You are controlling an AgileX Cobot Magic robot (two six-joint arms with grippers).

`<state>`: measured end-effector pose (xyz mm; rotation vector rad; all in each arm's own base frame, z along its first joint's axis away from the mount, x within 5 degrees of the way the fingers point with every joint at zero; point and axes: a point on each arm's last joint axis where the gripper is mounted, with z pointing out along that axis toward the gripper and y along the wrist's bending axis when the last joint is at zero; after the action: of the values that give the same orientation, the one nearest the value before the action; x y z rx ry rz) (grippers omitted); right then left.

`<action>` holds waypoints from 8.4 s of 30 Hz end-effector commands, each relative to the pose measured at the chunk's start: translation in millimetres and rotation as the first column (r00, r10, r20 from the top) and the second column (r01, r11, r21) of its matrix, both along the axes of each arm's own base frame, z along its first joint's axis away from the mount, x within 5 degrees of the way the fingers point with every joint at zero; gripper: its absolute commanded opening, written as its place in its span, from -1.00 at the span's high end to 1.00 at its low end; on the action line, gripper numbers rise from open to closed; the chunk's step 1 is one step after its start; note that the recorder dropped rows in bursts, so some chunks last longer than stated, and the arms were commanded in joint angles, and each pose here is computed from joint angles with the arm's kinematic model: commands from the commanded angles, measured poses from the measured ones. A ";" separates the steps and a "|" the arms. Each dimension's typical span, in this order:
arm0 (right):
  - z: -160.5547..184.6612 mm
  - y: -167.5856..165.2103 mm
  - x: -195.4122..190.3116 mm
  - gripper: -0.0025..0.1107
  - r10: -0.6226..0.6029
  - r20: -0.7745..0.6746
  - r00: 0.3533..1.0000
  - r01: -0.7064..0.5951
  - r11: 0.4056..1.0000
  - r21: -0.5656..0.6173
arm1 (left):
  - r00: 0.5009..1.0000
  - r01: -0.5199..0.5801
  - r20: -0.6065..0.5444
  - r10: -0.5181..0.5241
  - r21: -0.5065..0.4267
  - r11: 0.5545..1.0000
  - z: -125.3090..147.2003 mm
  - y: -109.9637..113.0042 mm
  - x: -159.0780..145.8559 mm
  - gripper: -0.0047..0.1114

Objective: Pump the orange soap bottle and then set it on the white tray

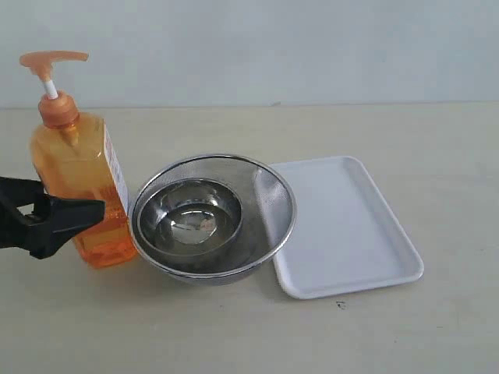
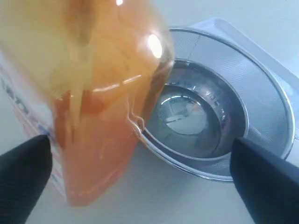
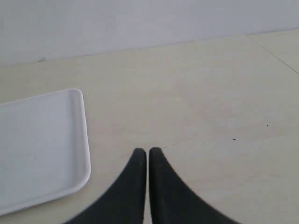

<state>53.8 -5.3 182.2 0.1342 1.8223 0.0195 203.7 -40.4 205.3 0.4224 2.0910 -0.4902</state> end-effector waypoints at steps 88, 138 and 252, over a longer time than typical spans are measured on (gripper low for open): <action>1.3 0.0 -0.1 0.96 0.000 0.014 1.000 0.000 1.000 -0.005 | 0.727 -0.402 0.503 0.466 -0.239 0.884 62.7 30.3 -127.5 -0.73; 1.3 0.0 -0.1 0.96 0.000 0.014 1.000 0.001 1.000 -0.003 | 0.790 -0.491 0.211 0.575 -0.342 0.801 -6.2 36.3 -90.7 -0.73; 1.3 0.0 -0.1 0.96 0.000 0.014 1.000 0.001 1.000 -0.003 | 0.853 -0.515 -0.018 0.521 -0.190 0.836 15.8 27.4 -78.2 -0.73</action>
<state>53.8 -5.2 182.3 0.1338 1.8204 0.0198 125.6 -14.0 220.7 -0.2535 2.0101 -0.3620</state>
